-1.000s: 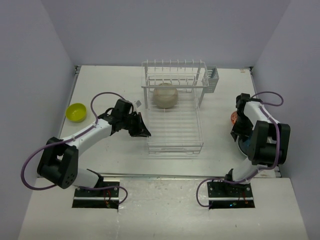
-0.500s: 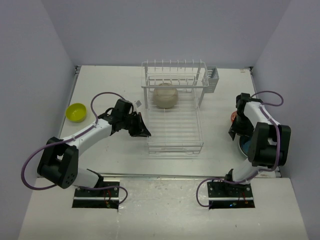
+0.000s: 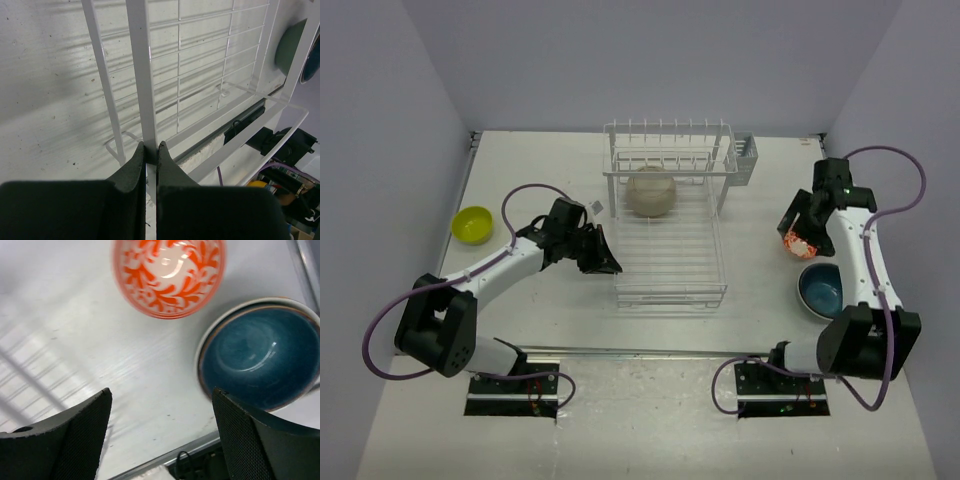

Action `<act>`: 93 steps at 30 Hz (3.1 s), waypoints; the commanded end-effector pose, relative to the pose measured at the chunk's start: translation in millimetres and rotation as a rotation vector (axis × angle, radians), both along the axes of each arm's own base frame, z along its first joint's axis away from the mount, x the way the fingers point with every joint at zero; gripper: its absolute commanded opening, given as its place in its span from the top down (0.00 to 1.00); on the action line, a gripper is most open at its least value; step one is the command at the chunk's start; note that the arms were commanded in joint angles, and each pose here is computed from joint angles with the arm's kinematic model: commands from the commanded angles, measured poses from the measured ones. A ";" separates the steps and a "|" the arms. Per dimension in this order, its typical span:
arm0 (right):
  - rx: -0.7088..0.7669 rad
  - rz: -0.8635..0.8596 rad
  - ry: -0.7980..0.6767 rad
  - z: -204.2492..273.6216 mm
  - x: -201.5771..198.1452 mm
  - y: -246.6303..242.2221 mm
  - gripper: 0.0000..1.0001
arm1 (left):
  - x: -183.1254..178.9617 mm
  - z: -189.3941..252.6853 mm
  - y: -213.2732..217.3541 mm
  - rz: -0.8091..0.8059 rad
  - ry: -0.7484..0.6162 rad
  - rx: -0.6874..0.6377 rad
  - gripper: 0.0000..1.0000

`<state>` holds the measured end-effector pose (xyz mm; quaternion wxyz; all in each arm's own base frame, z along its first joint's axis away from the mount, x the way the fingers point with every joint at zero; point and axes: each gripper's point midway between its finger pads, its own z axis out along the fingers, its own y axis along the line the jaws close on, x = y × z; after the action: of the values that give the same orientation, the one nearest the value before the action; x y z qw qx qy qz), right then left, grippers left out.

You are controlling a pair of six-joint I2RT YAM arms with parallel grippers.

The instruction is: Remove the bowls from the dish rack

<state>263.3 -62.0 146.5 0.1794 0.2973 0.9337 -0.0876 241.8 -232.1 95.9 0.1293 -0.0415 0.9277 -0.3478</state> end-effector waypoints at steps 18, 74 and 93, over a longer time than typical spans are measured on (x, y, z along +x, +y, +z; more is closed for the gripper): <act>0.412 0.719 -0.467 100.8 29.5 224.2 0.38 | 19.2 7.4 43.2 0.072 -0.112 0.238 0.55; -0.776 1.158 -0.966 44.8 129.9 324.5 1.00 | 35.6 67.5 72.6 0.472 -0.385 -0.079 1.00; -0.603 1.162 -1.116 40.7 173.3 369.5 1.00 | 70.5 40.2 62.0 0.452 -0.451 -0.089 1.00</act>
<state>422.8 302.7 167.3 0.6669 -0.3234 0.6650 -0.0916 294.1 -166.9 114.6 0.3612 -0.1930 0.8492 -0.3334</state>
